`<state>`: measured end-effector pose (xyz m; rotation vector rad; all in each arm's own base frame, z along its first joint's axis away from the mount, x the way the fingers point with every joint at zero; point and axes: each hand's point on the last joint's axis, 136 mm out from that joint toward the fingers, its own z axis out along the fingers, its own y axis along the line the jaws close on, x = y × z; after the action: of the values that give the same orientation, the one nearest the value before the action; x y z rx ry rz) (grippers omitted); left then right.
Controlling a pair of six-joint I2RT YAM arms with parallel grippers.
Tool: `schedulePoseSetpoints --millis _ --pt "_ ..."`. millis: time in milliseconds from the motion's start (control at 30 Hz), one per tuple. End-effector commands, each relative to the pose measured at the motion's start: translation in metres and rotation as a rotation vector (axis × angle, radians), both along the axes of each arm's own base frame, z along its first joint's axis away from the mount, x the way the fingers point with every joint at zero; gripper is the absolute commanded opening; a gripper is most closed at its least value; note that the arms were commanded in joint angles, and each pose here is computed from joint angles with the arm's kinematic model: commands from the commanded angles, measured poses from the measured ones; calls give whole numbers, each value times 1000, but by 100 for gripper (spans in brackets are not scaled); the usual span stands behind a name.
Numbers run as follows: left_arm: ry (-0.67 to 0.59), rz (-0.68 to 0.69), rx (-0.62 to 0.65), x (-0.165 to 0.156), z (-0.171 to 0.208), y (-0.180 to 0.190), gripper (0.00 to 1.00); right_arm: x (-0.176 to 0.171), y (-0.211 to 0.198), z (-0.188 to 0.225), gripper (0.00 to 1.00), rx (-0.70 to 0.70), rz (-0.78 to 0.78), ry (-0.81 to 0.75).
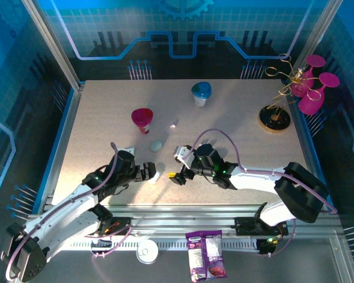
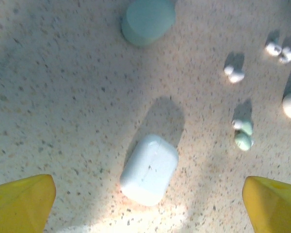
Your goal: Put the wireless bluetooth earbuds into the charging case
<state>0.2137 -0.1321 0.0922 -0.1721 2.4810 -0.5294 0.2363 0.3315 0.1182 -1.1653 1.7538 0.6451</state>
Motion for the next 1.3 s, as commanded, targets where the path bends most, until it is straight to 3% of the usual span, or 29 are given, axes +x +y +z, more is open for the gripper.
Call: schedulePoseSetpoints --millis 0,333,667,967,1267 --pt "44 3 61 -12 -21 3 99 -3 2 1 100 34 3 11" --pt "-6 -173 217 -10 -41 -21 96 6 -9 -2 100 58 -55 40" --pt "46 -283 415 -1 -58 -33 77 7 -18 -5 100 59 -89 54" --pt "63 -339 429 -3 -61 -42 62 8 -22 -8 100 48 -106 57" --pt "84 -304 473 -8 -58 -37 65 9 -20 -11 100 52 -107 67"
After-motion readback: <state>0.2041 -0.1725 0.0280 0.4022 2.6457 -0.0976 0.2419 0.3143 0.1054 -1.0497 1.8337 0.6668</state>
